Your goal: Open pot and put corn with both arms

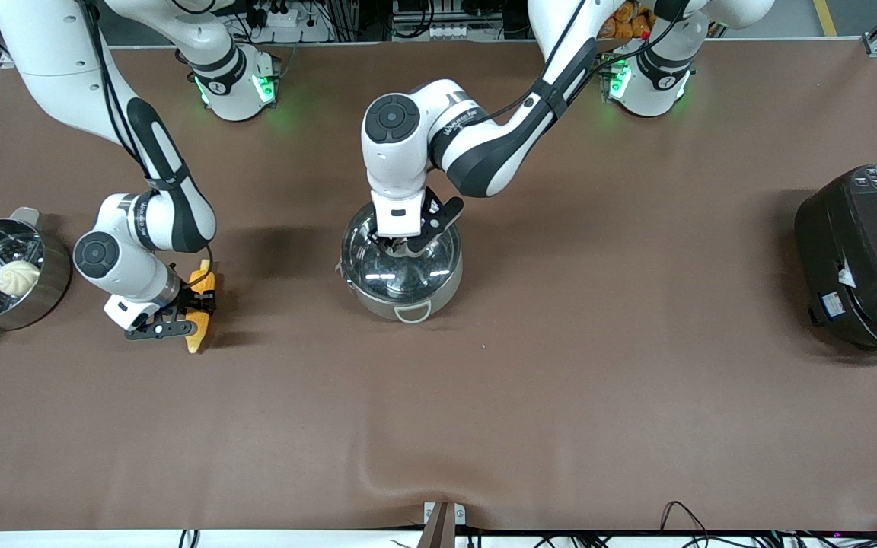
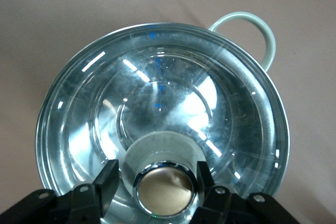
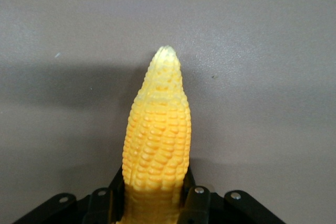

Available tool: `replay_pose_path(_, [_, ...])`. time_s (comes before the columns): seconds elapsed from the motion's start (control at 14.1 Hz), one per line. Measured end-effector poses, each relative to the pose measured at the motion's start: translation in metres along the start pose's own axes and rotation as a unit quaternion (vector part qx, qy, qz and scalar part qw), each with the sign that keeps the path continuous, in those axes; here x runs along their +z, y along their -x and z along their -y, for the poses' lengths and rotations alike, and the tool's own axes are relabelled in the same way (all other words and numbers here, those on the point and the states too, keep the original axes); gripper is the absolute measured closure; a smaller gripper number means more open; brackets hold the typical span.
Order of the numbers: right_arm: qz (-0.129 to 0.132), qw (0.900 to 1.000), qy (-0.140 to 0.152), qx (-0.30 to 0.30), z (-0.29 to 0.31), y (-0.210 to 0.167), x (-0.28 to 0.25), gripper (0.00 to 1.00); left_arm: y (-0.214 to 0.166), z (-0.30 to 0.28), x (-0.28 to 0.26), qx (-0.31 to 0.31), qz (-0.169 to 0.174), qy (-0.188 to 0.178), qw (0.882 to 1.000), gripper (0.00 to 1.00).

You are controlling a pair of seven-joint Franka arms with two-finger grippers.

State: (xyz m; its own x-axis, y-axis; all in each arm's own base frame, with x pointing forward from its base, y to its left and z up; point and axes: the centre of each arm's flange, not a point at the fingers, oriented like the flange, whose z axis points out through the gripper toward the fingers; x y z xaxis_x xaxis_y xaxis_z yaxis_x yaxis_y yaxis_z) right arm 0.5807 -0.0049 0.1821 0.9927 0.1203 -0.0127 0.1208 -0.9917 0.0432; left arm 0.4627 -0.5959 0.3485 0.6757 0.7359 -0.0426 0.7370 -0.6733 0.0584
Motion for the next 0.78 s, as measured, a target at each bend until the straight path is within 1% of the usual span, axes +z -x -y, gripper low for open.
replay_pose_path(0.14, [-0.002,1.0,0.0,-0.001,0.001,-0.002,-0.002,0.57,0.0,-0.003,-0.002,-0.001,0.001,0.008,1.0,0.49])
replay_pose_path(0.28, [-0.006,1.0,-0.001,-0.003,0.003,-0.005,-0.005,0.58,0.0,-0.003,-0.002,-0.001,0.001,0.008,1.0,0.49])
replay_pose_path(0.35, [-0.009,1.0,-0.001,-0.003,0.004,-0.006,-0.009,0.62,0.0,-0.003,-0.002,-0.001,0.001,0.008,1.0,0.49])
replay_pose_path(0.5, [-0.01,1.0,-0.004,-0.004,0.005,-0.012,-0.024,0.63,0.0,-0.003,-0.002,-0.001,0.001,0.008,1.0,0.49])
replay_pose_path(0.78, [0.009,1.0,-0.013,-0.005,0.004,-0.029,-0.069,0.63,-0.001,-0.003,-0.006,0.003,0.001,0.007,1.0,0.49])
